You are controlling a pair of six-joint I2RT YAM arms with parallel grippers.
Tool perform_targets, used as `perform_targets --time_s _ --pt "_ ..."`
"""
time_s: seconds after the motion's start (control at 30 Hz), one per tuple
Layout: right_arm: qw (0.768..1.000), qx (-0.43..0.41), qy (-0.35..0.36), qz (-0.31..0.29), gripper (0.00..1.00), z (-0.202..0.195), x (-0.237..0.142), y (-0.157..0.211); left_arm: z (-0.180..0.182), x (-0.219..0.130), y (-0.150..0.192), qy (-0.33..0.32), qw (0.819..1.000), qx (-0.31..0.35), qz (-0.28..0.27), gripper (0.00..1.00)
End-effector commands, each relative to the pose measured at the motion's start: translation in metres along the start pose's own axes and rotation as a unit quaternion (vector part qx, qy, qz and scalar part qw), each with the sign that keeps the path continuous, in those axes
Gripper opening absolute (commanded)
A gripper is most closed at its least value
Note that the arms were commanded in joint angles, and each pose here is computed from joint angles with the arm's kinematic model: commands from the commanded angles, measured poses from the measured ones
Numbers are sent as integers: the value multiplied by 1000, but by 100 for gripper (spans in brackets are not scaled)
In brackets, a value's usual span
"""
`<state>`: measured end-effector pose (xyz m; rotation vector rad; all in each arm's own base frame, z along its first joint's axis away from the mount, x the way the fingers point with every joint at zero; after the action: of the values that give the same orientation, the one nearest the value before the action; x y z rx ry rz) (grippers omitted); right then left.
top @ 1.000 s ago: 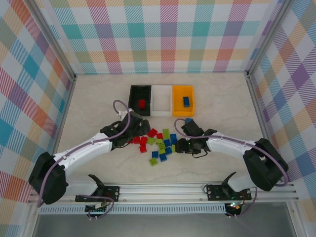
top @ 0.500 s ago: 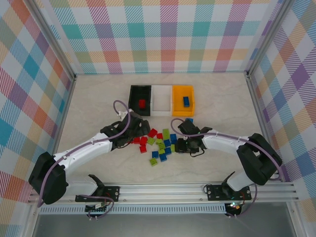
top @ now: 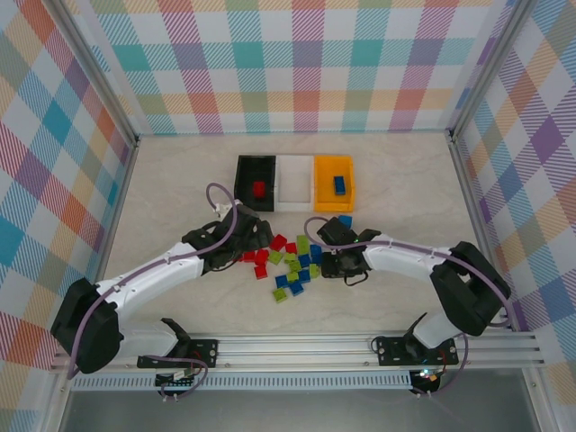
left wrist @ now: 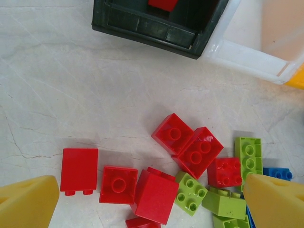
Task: Sort the legos into containers by color
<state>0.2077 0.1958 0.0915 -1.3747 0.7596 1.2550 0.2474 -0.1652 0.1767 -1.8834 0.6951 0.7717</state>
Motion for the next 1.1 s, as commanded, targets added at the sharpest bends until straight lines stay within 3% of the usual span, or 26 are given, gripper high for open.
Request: perform_targets --time_s 0.0,0.23,0.5,0.73,0.83,0.93,1.07 --pt "996 -11 -1 -83 30 1 -46 -39 -3 -14 -4 14 1000 14 -9 100" --pt "985 22 -5 -174 30 -25 -89 -133 -3 -15 -1 22 1000 21 0 100" --pt "982 57 35 -176 30 -51 -49 -232 -3 -10 11 30 998 32 35 100" --pt "985 78 42 -145 35 -61 -7 -265 2 -7 28 47 994 47 81 100" --pt "986 85 38 -136 45 -61 1 -269 6 -7 36 46 993 54 99 100" --pt "985 86 27 -148 55 -57 -7 -272 6 -7 42 53 991 58 111 100" --pt "980 83 12 -182 57 -53 -38 -272 3 -9 50 56 988 72 128 99"
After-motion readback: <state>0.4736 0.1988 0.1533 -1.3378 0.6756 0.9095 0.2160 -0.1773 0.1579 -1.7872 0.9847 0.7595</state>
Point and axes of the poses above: each hand's point on the last joint's axis, 136 mm out from that joint toward the fingers, its own x axis out along the fingers, its own z axis along the line the jaws close on, y = z × x, the point moved 6 cm from there along -x, back along the fingers, and after that the axes turned 7 degrees about -x, right-handed, at the moved point
